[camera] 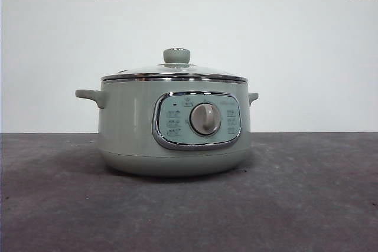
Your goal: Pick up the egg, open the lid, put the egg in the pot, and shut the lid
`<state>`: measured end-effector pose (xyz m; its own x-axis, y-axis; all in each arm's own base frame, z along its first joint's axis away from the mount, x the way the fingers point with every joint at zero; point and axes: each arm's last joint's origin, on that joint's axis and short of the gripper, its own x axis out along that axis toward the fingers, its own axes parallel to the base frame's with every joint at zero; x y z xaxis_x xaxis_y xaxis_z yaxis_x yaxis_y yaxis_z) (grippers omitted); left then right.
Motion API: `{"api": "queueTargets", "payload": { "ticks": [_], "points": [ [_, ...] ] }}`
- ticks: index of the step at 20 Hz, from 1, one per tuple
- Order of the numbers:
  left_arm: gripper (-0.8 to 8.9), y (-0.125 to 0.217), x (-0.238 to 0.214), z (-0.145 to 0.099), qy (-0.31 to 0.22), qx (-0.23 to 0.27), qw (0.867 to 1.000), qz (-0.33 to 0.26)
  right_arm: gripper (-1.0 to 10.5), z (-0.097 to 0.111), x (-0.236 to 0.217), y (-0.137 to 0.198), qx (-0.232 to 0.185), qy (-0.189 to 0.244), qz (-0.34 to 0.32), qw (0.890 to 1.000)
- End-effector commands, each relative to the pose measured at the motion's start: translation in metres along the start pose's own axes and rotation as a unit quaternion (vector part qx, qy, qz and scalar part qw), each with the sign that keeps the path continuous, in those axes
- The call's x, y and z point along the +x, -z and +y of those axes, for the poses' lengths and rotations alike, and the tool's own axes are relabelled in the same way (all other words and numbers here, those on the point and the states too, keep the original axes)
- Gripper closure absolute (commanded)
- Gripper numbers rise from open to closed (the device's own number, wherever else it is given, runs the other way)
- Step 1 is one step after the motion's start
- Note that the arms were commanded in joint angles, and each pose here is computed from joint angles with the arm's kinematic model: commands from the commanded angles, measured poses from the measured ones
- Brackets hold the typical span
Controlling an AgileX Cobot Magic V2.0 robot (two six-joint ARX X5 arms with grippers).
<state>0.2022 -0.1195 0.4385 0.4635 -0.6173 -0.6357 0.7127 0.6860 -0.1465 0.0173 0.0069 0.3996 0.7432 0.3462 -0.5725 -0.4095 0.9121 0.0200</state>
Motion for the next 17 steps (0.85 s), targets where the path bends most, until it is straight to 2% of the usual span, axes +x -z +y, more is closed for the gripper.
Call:
{"api": "queueTargets", "payload": {
  "ticks": [1,5,10,13,14,16,17],
  "points": [
    [5.31,0.011,-0.026,-0.012,0.025,-0.003,1.0,-0.014,5.4,0.0,0.001,0.003,-0.004,0.002,0.013,1.0],
    [5.35,0.029,-0.062,-0.027,0.036,0.0,0.999,-0.02,5.4,0.0,0.001,0.003,-0.004,-0.004,0.014,1.0],
    [5.42,0.043,-0.075,-0.033,0.038,-0.008,0.999,0.001,5.4,0.001,0.001,0.003,-0.004,-0.017,0.016,1.0],
    [7.72,0.043,-0.075,-0.033,0.038,-0.007,0.999,0.001,5.4,0.001,0.001,0.003,-0.003,-0.017,0.016,1.0],
    [8.25,0.042,-0.075,-0.033,0.038,-0.003,0.999,0.001,6.3,0.001,0.001,0.003,-0.004,-0.017,0.016,1.0],
    [8.21,0.042,-0.075,-0.033,0.038,-0.002,0.999,0.001,9.5,0.001,0.001,0.003,-0.004,-0.017,0.016,1.0],
    [8.21,0.042,-0.075,-0.033,0.038,-0.001,0.999,0.001,9.5,0.001,0.001,0.003,-0.004,-0.017,0.016,1.0]
  ]
}}
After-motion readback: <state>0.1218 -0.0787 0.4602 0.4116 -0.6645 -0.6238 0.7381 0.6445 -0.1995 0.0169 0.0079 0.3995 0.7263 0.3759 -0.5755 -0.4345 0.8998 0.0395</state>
